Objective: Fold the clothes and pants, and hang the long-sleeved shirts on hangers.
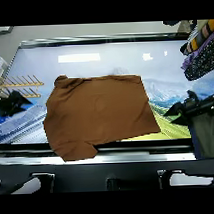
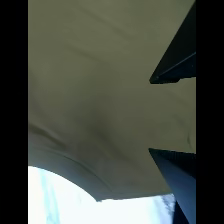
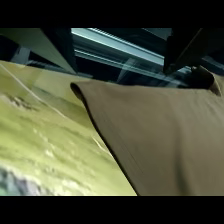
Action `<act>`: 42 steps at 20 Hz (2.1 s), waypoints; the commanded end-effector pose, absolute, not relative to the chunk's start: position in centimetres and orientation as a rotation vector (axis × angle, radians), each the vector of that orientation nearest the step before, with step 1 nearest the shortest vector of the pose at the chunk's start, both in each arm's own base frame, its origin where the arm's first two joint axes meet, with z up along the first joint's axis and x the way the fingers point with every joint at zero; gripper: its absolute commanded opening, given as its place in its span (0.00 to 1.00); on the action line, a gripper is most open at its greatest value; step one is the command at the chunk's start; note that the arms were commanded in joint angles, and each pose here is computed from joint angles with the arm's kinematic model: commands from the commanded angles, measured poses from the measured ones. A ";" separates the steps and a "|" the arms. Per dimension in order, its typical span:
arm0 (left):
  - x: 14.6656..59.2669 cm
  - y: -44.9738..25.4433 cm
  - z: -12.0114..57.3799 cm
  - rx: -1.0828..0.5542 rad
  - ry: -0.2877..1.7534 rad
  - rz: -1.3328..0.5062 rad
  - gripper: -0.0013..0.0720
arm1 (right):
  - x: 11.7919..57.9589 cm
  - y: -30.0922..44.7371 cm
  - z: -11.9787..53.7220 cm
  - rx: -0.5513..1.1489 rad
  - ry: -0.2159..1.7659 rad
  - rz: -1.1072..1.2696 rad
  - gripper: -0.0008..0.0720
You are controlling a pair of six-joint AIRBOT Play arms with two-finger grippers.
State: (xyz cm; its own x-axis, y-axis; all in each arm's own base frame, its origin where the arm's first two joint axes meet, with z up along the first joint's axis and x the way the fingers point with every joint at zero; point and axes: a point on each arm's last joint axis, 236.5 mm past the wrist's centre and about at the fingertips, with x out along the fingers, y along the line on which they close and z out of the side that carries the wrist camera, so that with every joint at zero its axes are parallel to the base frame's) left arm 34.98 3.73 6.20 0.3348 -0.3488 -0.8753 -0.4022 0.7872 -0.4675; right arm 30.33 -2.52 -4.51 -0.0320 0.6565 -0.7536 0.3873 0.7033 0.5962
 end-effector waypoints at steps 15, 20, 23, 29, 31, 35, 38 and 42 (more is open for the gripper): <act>28.0 1.8 0.5 -0.807 1.324 0.048 0.66 | 27.9 3.3 -11.2 0.865 1.607 0.320 0.84; 26.3 1.7 -1.0 -0.837 1.370 0.066 0.66 | 27.9 5.8 -10.8 0.789 1.627 0.374 0.05; 23.3 1.0 -4.1 -0.920 1.448 0.103 0.66 | 28.3 5.6 -9.0 0.754 1.576 0.380 0.05; 18.8 -1.0 -9.0 -0.977 1.566 0.153 0.86 | 29.1 5.3 -6.0 0.726 1.489 0.356 0.05; 18.5 -1.0 -9.7 -0.984 1.566 0.167 0.86 | 28.9 5.5 -5.5 0.724 1.491 0.367 0.05; 18.7 -0.9 -10.0 -0.982 1.553 0.175 0.85 | 28.4 5.9 -5.3 0.739 1.512 0.380 0.05; 19.5 -1.6 -9.7 -1.035 1.523 0.163 0.85 | 28.8 6.3 -4.8 0.758 1.488 0.403 0.05; 19.7 -3.2 -10.4 -1.054 1.517 0.139 0.85 | 29.0 6.6 -4.6 0.773 1.479 0.410 0.05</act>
State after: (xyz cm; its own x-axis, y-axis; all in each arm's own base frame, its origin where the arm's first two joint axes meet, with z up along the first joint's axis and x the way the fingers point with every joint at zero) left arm 19.31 -2.42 -9.88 0.1178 -0.5175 -0.8476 -0.6679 0.5903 -0.4533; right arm 28.86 6.28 -4.86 0.0789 0.6695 -0.7386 0.2094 0.7133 0.6689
